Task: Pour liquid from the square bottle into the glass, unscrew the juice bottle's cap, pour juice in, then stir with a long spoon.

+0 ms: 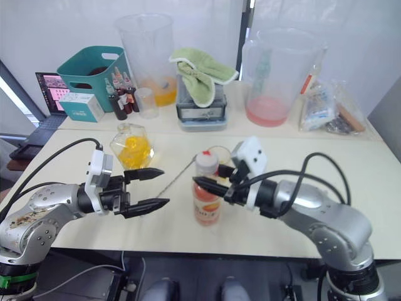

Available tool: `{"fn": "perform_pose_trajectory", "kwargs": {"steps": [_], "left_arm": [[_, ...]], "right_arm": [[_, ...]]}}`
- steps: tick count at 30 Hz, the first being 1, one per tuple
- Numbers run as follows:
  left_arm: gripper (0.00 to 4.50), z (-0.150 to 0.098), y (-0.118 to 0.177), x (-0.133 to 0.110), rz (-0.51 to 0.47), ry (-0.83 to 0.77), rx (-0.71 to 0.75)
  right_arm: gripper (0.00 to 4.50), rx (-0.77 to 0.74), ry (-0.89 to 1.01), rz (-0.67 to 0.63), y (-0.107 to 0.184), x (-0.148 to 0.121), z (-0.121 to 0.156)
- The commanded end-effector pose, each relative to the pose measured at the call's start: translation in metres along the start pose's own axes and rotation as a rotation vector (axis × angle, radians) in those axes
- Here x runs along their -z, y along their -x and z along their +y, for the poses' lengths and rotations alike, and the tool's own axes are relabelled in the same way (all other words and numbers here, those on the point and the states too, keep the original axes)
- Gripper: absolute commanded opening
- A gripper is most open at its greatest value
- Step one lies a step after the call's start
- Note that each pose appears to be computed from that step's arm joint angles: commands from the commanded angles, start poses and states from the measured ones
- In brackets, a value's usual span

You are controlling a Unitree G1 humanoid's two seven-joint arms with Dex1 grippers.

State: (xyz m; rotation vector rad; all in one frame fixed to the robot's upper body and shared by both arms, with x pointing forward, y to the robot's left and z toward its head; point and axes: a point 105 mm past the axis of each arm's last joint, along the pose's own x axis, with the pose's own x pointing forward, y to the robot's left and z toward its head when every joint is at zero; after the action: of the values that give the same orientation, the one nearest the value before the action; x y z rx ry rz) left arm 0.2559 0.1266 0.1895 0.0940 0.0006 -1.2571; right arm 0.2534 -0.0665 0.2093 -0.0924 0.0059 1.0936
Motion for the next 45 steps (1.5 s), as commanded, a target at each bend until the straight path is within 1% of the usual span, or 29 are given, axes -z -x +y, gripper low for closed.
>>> {"fn": "perform_pose_trajectory", "kwargs": {"steps": [1,3,6,8,9,14,15,17,19,22,25,29,32,38,39,42,45], "left_arm": [[4.5,-0.002,-0.002,-0.009,-0.019,-0.052,0.017],[4.5,-0.001,-0.002,-0.009,-0.018,-0.055,0.019],[4.5,-0.001,-0.002,-0.01,-0.019,-0.058,0.022],[4.5,-0.001,-0.002,-0.01,-0.018,-0.061,0.023],[4.5,-0.001,-0.001,-0.01,-0.017,-0.062,0.024],[4.5,-0.001,-0.001,-0.01,-0.014,-0.065,0.03],[4.5,-0.001,0.0,-0.011,-0.015,-0.065,0.031],[4.5,-0.001,0.0,-0.012,-0.015,-0.064,0.037],[4.5,-0.002,0.0,-0.013,-0.008,-0.061,0.053],[4.5,-0.004,0.002,-0.014,0.006,-0.062,0.067],[4.5,-0.005,0.005,-0.016,0.017,-0.066,0.07],[4.5,-0.004,0.008,-0.018,0.025,-0.071,0.062],[4.5,-0.003,0.008,-0.02,0.016,-0.074,0.052],[4.5,0.0,0.011,-0.021,-0.002,-0.075,0.042],[4.5,0.0,0.012,-0.019,0.005,-0.076,0.042],[4.5,0.001,0.012,-0.017,0.007,-0.077,0.042],[4.5,0.002,0.011,-0.017,0.001,-0.082,0.037]], "right_arm": [[1.37,-0.008,0.082,-0.034,0.001,-0.002,0.0],[1.37,-0.022,0.059,-0.006,0.001,0.007,0.001],[1.37,-0.036,0.052,0.007,0.003,0.011,0.002],[2.38,-0.059,0.042,0.011,0.006,0.011,0.004],[2.68,-0.07,0.043,0.014,0.007,0.01,0.005],[4.42,-0.11,0.046,0.019,0.013,0.006,0.001],[4.47,-0.147,0.041,0.021,0.014,0.004,0.0],[4.47,-0.247,0.029,0.019,0.016,0.0,-0.006],[4.47,-0.319,0.029,0.019,0.013,-0.003,-0.016],[4.47,-0.421,0.039,0.041,0.008,-0.002,-0.023],[4.47,-0.47,0.057,0.024,0.002,-0.005,-0.029],[4.47,-0.528,0.069,0.007,-0.003,-0.006,-0.027],[3.66,-0.526,0.081,-0.009,-0.006,-0.007,-0.028],[1.66,-0.479,0.088,-0.051,-0.005,-0.008,-0.029],[1.59,-0.466,0.087,-0.06,-0.005,-0.009,-0.028],[1.59,-0.382,0.101,-0.097,-0.001,-0.014,-0.017],[1.59,-0.237,0.102,-0.143,0.001,-0.024,-0.006]]}}
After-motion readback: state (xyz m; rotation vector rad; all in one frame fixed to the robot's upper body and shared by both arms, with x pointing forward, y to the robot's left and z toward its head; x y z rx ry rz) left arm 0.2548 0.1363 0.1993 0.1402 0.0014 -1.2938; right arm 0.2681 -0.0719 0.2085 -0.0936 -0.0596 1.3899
